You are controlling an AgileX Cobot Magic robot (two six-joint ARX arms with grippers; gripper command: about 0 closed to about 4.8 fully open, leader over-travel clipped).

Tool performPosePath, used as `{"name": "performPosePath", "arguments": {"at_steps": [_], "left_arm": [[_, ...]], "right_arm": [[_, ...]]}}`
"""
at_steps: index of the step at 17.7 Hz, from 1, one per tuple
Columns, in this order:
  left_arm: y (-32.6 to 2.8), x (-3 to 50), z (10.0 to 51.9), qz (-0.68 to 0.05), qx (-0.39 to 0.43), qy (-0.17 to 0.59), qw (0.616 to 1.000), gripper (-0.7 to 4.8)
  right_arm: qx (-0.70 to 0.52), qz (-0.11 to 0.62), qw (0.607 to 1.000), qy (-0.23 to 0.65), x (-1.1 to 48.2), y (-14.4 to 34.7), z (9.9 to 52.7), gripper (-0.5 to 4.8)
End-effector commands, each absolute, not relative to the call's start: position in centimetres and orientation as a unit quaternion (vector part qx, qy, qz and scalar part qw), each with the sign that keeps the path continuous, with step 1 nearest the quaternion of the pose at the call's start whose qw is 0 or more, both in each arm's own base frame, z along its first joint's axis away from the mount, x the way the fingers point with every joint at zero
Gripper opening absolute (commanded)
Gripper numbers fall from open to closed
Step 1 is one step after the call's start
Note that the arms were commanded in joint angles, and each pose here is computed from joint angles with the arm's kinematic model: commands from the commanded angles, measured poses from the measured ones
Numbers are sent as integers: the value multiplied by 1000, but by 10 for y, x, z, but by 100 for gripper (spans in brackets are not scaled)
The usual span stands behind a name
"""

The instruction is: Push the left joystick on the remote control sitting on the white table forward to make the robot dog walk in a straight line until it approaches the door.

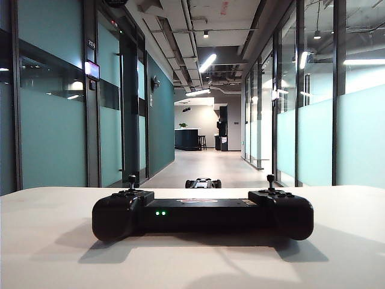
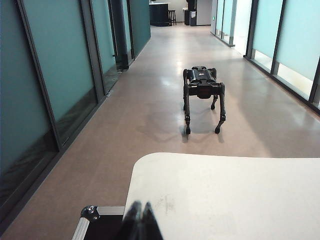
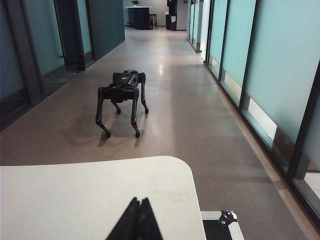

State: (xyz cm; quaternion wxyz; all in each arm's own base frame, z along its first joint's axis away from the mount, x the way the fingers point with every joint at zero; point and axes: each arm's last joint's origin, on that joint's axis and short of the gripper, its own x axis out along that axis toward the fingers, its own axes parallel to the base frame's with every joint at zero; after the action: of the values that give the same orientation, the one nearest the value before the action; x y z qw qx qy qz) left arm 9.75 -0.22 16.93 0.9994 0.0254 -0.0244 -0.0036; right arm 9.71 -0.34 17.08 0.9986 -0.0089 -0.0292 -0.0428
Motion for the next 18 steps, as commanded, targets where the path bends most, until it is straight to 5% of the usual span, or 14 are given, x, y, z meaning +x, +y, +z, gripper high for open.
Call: {"name": "performPosePath", "arguments": {"at_steps": [1,8,18], "left_arm": [[-2,97,172,-2,25,-35,999,-5],[-2,96,176,-2,20,-41,999,-5],[-5,89,231,-37,-76,-47,995,-5]], "right_arm": [[-8,-45,998,-37,97,-3,171,-1],[-8,-44,998,-53,96,-3,178,-1],[7,21,999,-34,95,5,273,-4]]}}
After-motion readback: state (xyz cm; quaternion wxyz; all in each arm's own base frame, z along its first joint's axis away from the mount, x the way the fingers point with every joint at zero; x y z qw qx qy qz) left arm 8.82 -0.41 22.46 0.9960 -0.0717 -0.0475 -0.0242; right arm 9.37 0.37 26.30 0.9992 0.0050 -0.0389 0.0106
